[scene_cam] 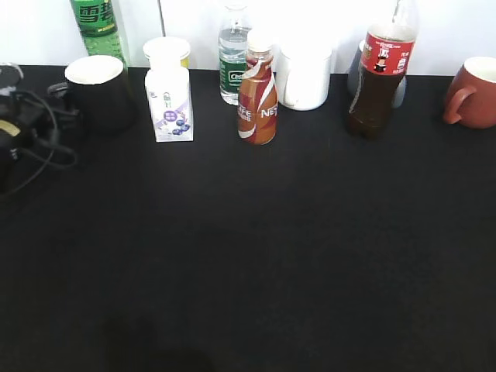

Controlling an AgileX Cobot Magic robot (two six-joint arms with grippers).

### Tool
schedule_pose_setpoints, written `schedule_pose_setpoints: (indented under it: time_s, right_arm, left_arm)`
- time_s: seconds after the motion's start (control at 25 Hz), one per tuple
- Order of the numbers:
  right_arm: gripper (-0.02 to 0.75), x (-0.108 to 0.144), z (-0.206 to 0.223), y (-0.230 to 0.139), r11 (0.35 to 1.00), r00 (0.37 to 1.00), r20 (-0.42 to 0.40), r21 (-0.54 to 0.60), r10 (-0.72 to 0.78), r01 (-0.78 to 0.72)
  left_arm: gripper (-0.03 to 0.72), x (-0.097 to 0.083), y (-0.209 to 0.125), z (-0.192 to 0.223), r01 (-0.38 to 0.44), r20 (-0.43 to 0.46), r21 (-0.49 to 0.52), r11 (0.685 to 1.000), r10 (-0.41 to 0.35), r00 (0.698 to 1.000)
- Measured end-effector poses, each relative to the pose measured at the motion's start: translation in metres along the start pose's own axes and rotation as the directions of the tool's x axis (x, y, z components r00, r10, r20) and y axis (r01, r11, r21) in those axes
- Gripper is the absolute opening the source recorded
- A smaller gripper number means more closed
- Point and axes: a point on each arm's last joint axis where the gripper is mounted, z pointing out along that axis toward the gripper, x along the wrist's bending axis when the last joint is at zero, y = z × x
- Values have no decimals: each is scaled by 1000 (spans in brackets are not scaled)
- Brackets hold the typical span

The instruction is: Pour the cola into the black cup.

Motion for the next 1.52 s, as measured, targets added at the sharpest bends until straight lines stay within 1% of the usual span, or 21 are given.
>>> schedule_pose_setpoints:
  time_s: [0.08, 0.2, 0.24, 0.4, 0.52, 0.6, 0.64, 0.68, 0.72, 0.8, 0.88, 1.0, 1.04, 1.08, 1.16, 1.24, 1.32, 1.36, 1.44, 1.48, 1.52]
  right_arm:
    - [574, 0, 0, 0, 1000, 1000, 0, 0, 0, 0]
    - [574, 0, 0, 0, 1000, 1000, 0, 0, 0, 0]
    - [574, 0, 0, 0, 1000, 1000, 0, 0, 0, 0]
    - [574, 0, 0, 0, 1000, 1000, 0, 0, 0, 0]
    - [574, 0, 0, 0, 1000, 1000, 0, 0, 0, 0]
    - [574, 0, 0, 0, 1000, 1000, 0, 0, 0, 0]
    - [574, 0, 0, 0, 1000, 1000, 0, 0, 0, 0]
    - [574, 0, 0, 0, 1000, 1000, 0, 0, 0, 0]
    - [574, 0, 0, 0, 1000, 1000, 0, 0, 0, 0]
    - [574, 0, 0, 0, 1000, 1000, 0, 0, 0, 0]
    - [574, 0, 0, 0, 1000, 1000, 0, 0, 0, 0]
    - [574, 0, 0, 0, 1000, 1000, -2, 0, 4, -4]
    - [574, 0, 1, 3, 1000, 1000, -9, -1, 5, -5]
    - [574, 0, 4, 15, 999, 1000, -12, -35, 9, -10]
    - [574, 0, 24, 44, 984, 999, -22, -176, 28, -31]
    - [574, -3, 64, 60, 966, 999, -9, -255, 34, -35]
    - [574, -6, 111, 66, 927, 1000, 16, -374, 26, -18]
    - [574, -7, 134, 66, 913, 999, 28, -408, 25, -11]
    - [574, -9, 184, 62, 915, 999, 35, -404, 16, -1]
    - [574, -8, 205, 57, 912, 1000, 16, -410, 14, -6]
    - [574, -4, 228, 51, 926, 1000, -18, -378, 6, -13]
  left_arm:
    - [328, 0, 0, 6, 0, -1, -28, 1000, 0, 1000]
    - [57, -1, 1, 7, -8, 4, -47, 999, 8, 1000]
    - [39, 0, 2, 7, -16, 11, -50, 999, 17, 1000]
    - [35, -2, 7, -1, -37, 30, -51, 998, 39, 999]
    - [34, -2, 27, -33, -34, 38, -67, 997, 36, 999]
    - [34, -7, 42, -61, -26, 56, -88, 996, 31, 998]
    - [34, -13, 49, -76, -29, 84, -100, 995, 37, 996]
    - [34, -22, 53, -89, -47, 136, -109, 993, 62, 989]
    - [34, -32, 54, -102, -65, 191, -109, 992, 85, 978]
    - [34, -45, 47, -119, -83, 254, -87, 993, 102, 962]
    - [34, -49, 40, -125, -93, 278, -61, 994, 106, 955]
    - [34, -53, 40, -126, -115, 315, -69, 991, 131, 940]
    - [34, -54, 40, -126, -108, 333, -66, 992, 124, 935]
    - [34, -57, 39, -127, -98, 360, -61, 993, 113, 926]
    - [34, -62, 40, -129, -100, 410, -81, 992, 125, 904]
    - [34, -63, 42, -130, -83, 417, -97, 992, 117, 902]
    - [34, -63, 42, -130, -82, 418, -97, 992, 115, 901]
    - [34, -63, 42, -130, -81, 418, -96, 992, 114, 901]
    - [34, -63, 43, -130, -61, 426, -100, 993, 98, 900]
    - [34, -65, 43, -130, -43, 440, -112, 993, 89, 894]
    - [34, -66, 41, -130, -37, 454, -116, 993, 86, 887]
